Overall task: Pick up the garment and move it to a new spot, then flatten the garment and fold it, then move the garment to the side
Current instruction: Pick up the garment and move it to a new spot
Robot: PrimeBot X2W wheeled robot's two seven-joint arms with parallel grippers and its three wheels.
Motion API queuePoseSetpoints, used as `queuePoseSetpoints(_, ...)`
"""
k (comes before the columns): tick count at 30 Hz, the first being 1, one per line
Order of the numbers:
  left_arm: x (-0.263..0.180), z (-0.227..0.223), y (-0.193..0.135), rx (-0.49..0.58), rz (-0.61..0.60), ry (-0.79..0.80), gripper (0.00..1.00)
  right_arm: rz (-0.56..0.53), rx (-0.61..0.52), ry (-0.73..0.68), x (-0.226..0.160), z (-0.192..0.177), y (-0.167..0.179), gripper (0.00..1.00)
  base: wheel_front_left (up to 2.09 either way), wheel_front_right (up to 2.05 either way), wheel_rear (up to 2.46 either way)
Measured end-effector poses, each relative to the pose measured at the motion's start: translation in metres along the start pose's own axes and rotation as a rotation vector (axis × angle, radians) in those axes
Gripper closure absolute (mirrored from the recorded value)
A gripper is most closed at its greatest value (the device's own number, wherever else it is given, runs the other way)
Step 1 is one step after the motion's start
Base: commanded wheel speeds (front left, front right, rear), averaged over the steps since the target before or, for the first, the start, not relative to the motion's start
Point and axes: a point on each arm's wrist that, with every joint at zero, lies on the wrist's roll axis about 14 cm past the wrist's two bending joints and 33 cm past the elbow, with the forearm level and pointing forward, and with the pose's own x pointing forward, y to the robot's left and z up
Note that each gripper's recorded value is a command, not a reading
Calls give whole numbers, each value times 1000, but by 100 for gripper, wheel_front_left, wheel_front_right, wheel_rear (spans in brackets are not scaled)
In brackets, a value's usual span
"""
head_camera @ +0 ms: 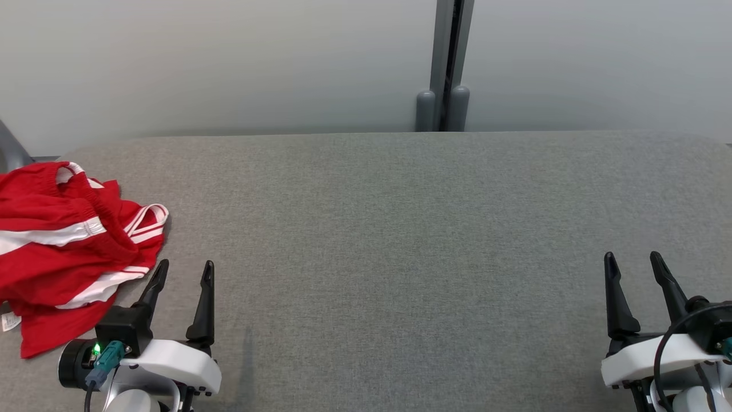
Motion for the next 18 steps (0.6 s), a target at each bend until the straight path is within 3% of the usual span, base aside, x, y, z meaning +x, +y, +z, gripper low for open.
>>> queuePoseSetpoints(7, -13, 13, 32, -17, 106, -39, 0, 85, 5, -4, 16, 0, 29, 0, 0, 0, 0)
queuePoseSetpoints(18, -66, 27, 103, -20, 335, -85, 0, 302, 43, -5, 40, -3, 112, 0, 0, 0, 0)
